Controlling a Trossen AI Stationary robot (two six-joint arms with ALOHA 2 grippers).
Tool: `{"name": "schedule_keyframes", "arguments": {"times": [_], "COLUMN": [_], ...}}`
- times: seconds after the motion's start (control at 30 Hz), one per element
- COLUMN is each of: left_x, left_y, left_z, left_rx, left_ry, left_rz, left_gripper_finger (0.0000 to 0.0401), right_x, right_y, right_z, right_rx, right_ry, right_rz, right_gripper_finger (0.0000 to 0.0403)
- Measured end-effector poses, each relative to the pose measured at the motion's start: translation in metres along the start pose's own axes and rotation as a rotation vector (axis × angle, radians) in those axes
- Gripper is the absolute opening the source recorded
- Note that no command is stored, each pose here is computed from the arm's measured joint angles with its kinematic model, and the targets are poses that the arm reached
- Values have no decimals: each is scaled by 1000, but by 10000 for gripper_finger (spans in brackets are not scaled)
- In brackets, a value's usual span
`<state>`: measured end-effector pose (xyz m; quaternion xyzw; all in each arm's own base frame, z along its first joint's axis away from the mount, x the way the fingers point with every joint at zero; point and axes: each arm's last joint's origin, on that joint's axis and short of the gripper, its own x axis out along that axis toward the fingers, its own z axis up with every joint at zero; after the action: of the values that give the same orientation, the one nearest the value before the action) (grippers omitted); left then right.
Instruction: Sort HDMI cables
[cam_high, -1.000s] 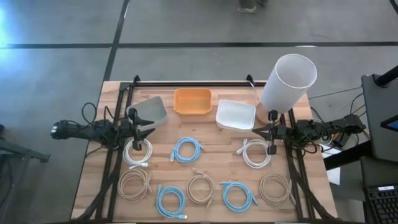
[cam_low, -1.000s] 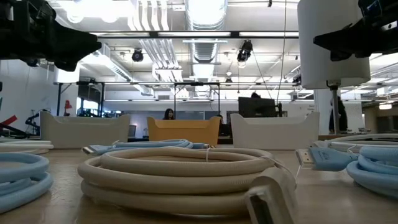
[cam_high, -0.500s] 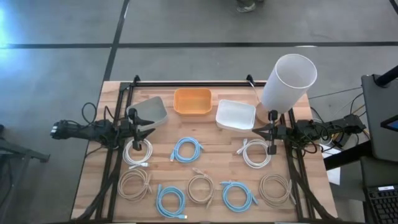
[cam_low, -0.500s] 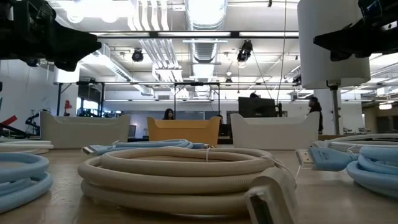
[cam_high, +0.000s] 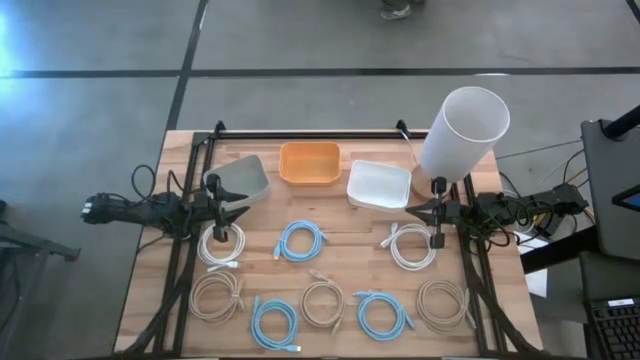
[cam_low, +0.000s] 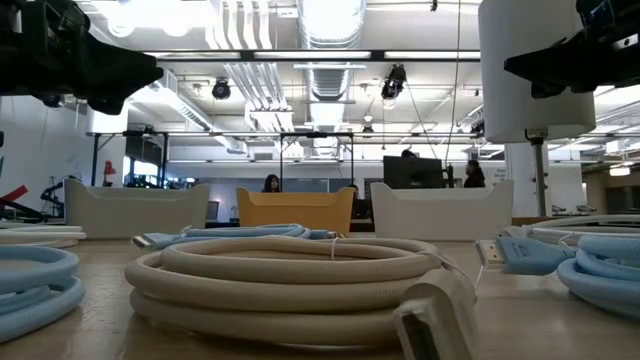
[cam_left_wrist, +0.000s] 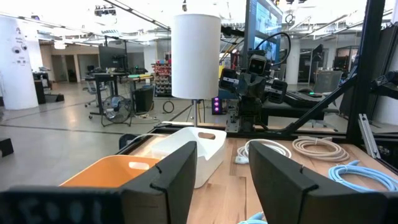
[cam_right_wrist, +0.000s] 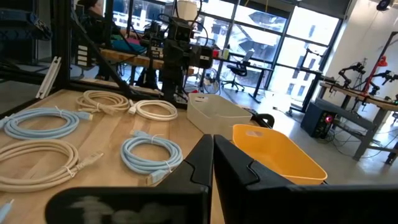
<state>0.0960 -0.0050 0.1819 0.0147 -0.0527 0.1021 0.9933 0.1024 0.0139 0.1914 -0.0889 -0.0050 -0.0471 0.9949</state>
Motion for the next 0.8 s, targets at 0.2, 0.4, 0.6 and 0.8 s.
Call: {"name": "schedule_keyframes", "arguments": {"times": [0.2, 0.4, 0.6, 0.8], "left_x": [0, 0, 0, 0], "left_y": [0, 0, 0, 0], "left_z": [0, 0, 0, -1], "left_rx": [1, 1, 1, -25], "left_ry": [3, 3, 3, 6], "left_rz": [0, 0, 0, -5], "left_gripper_finger": [172, 172, 172, 172], "right_x": [0, 0, 0, 0], "right_y": [0, 0, 1, 0], "right_z": [0, 0, 1, 5], "right_rx": [0, -3, 281, 302], "right_ry": [0, -1, -6, -49], "right_rz": [0, 0, 29, 21], "right_gripper_finger": [8, 8, 8, 8]}}
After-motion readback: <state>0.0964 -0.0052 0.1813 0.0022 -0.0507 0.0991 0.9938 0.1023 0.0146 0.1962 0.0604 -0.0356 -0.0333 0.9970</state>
